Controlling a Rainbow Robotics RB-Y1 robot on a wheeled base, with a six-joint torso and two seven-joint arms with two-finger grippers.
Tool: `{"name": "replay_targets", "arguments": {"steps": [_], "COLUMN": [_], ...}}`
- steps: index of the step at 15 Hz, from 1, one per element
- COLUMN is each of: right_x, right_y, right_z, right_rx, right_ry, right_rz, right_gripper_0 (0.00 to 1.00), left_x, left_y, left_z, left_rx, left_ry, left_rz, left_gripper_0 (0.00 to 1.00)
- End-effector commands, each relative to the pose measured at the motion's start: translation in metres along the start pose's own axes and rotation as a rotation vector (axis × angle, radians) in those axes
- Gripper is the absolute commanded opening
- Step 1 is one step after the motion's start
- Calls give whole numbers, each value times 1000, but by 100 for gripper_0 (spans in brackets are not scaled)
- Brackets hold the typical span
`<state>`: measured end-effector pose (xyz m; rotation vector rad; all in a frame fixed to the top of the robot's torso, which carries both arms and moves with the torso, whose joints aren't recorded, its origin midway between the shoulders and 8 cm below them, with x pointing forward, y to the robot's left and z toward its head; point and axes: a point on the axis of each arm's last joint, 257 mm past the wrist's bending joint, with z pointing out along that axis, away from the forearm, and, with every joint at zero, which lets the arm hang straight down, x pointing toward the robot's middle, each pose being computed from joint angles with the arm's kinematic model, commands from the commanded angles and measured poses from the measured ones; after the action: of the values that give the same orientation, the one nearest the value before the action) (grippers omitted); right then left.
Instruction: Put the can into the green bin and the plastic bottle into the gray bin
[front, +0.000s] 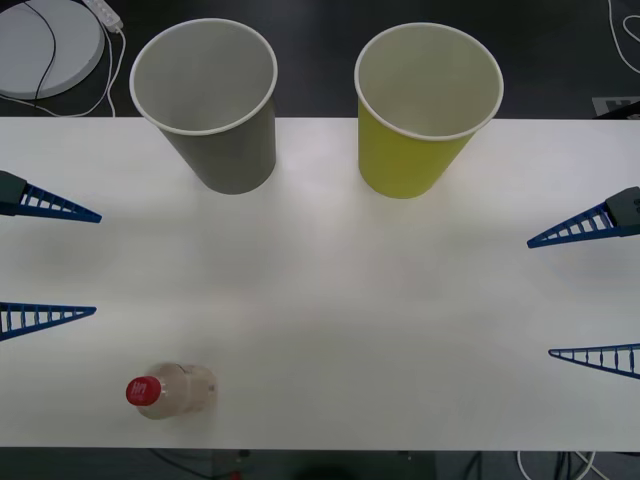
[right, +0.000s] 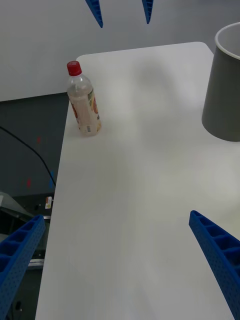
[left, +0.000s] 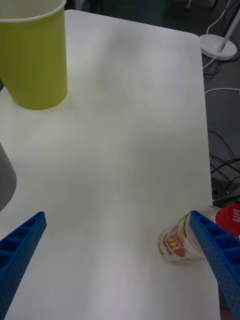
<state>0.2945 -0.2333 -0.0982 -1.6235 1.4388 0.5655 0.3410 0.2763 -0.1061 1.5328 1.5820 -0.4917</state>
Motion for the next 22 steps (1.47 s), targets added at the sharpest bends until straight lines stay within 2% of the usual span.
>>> {"name": "replay_targets", "arguments": {"steps": [1, 5, 7, 9, 10, 14, 18, 22], "right_x": [0, 0, 0, 0, 0, 0, 0, 0], "right_y": [0, 0, 0, 0, 0, 0, 0, 0], "right_z": [0, 0, 0, 0, 0, 0, 0, 0], "right_rx": [0, 0, 0, 0, 0, 0, 0, 0], "right_ry": [0, 0, 0, 0, 0, 0, 0, 0], "right_rz": [0, 0, 0, 0, 0, 0, 0, 0], "right_gripper_0": [100, 100, 100, 100, 100, 100, 100, 100], "left_x": [0, -6, -6, -6, -4, 11, 29, 47], "left_y": [0, -2, -1, 1, -2, -14, -28, -37], "left_z": [0, -4, -13, -19, -20, -28, -45, -51], "left_rx": [0, 19, 41, 45, 52, 79, 126, 129], "left_ry": [0, 9, 60, 77, 72, 32, 19, 12], "left_rz": [0, 11, 29, 32, 27, 69, 97, 136], "left_gripper_0": [100, 100, 100, 100, 100, 100, 100, 100]}}
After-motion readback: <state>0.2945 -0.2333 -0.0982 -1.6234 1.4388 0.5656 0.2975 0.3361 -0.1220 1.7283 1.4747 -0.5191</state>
